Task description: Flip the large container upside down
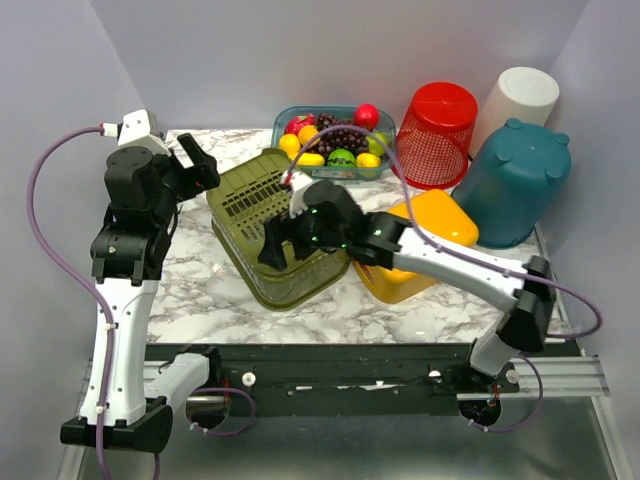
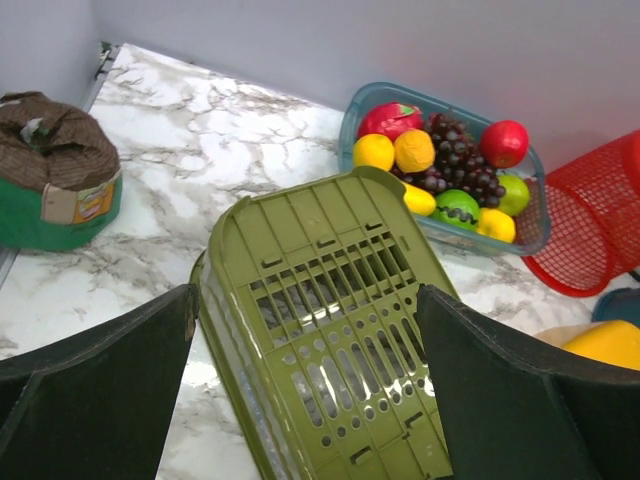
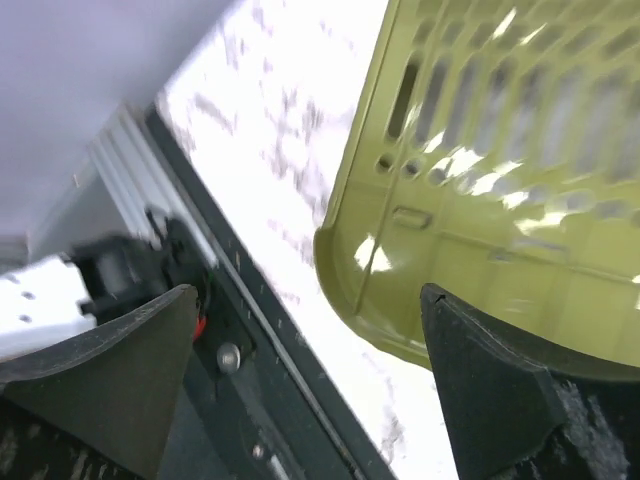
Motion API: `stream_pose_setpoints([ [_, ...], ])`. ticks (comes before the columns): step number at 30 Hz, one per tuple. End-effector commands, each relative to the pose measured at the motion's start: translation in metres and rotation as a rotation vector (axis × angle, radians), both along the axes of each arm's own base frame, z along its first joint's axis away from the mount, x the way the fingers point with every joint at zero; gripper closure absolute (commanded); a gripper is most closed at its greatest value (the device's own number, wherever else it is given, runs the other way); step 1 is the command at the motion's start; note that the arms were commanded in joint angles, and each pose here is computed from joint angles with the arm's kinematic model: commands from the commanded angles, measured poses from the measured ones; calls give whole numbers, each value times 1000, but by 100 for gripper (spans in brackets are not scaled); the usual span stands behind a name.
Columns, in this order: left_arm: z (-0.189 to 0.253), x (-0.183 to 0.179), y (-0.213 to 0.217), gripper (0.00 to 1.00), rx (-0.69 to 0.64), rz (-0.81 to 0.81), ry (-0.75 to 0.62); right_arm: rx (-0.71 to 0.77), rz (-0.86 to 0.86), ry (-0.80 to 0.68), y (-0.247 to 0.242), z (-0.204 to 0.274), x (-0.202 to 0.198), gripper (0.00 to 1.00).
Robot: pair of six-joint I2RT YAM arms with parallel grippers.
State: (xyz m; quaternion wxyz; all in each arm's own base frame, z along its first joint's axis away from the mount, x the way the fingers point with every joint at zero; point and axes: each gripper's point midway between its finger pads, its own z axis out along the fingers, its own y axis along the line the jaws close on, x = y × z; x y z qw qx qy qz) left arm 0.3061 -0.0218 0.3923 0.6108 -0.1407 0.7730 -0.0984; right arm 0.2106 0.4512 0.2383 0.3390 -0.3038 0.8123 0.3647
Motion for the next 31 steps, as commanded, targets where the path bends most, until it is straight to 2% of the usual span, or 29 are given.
stream_pose_setpoints([
  [1,8,0,-14,1,-19,-85,-5,100,-163,-161,-48,68,31,0],
  [5,1,7,-19,1,-29,-108,22,130,-216,-207,-74,89,39,0],
  [9,-4,8,-25,1,-30,-143,51,101,-391,-174,-141,80,72,0],
  [15,-8,2,-24,1,-12,-148,23,75,-566,-294,-213,73,83,0],
  [18,-5,7,-26,1,-10,-161,16,68,-617,-295,-234,65,88,0],
  [24,-8,9,-26,1,-37,-146,15,98,-703,-386,-266,85,88,0],
  [31,-11,9,-26,1,-35,-147,20,94,-749,-422,-283,95,92,0],
])
